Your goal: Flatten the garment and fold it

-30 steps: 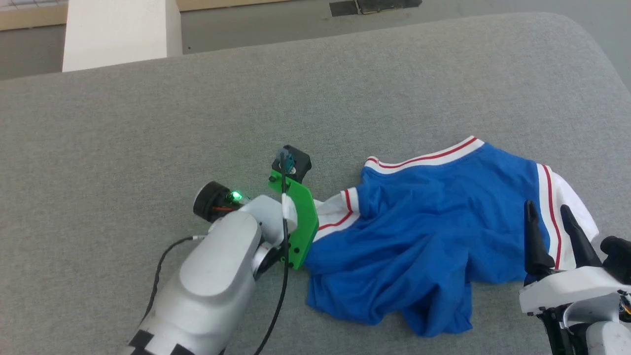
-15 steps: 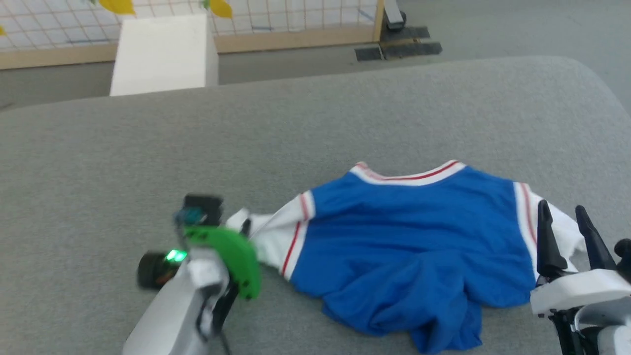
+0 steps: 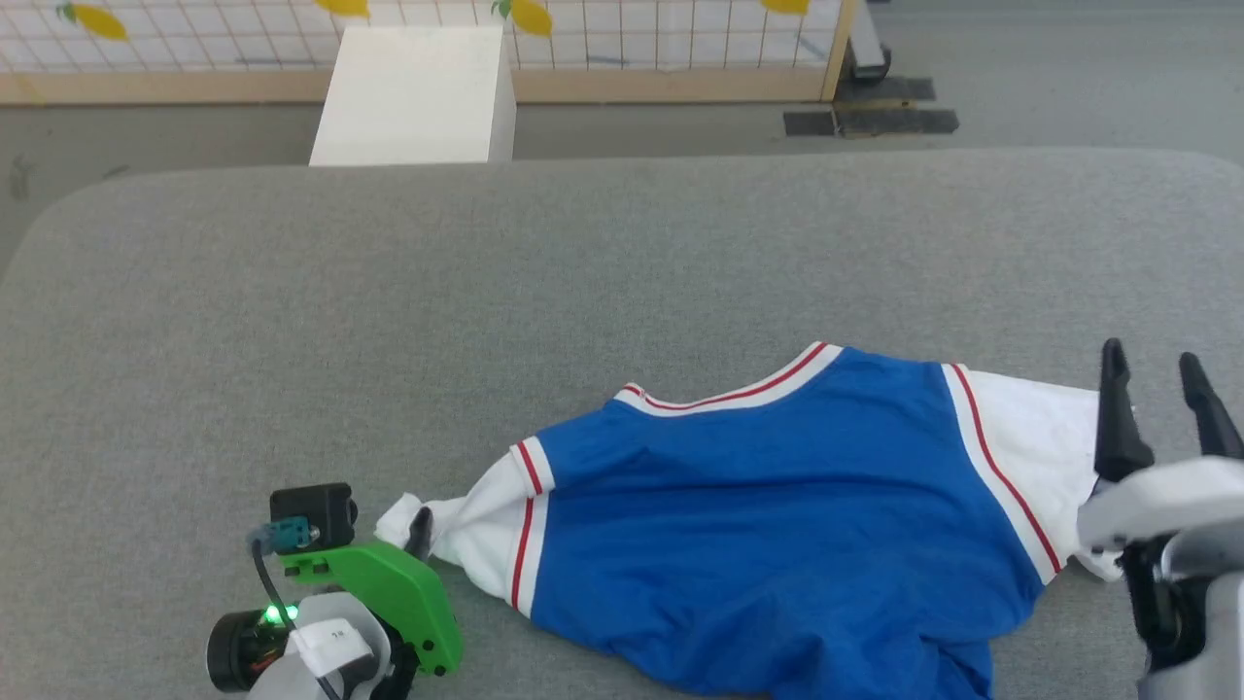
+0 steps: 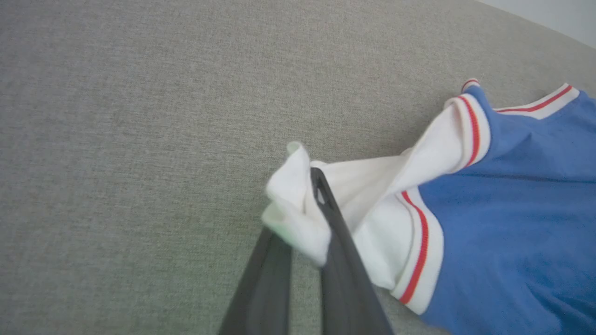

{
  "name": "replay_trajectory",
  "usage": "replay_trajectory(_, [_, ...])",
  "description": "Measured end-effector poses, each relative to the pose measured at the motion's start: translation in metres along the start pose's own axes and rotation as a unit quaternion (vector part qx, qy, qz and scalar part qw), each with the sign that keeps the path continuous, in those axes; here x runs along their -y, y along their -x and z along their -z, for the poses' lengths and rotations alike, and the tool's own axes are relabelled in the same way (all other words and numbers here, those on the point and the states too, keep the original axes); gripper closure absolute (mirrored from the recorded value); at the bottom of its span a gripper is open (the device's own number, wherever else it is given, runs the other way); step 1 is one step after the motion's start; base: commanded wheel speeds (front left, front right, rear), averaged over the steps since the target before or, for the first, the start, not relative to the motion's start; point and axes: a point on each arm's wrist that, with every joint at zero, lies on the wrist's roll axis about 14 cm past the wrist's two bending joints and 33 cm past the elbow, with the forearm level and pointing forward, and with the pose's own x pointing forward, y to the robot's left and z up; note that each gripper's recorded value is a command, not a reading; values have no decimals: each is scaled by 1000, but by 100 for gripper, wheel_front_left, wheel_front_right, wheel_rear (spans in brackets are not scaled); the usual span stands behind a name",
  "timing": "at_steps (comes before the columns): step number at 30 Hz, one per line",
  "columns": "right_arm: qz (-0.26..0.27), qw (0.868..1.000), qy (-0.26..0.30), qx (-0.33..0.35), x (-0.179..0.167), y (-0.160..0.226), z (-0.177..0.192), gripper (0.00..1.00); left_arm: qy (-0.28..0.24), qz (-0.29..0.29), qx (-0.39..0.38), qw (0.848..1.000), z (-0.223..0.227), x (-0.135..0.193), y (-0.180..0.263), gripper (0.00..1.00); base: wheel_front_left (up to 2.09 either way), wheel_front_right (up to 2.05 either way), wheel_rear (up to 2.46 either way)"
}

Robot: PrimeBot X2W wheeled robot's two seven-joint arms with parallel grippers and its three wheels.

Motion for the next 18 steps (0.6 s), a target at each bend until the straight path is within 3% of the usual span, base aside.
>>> replay_trajectory(5, [44,992,-3,-119,20,-25,44,0,9,-10,-2,1000,0,-7,-3,100,0,0,0])
replay_trajectory(12, [99,949,-20,-300,40,-36,104,0,17,-16,-16,1000,8,-12,-9,100,0,0,0])
replay_trajectory(18, [125,914,-23,-385,46,-36,131,0,23,-15,-27,999,13,-13,-14,100,0,0,0])
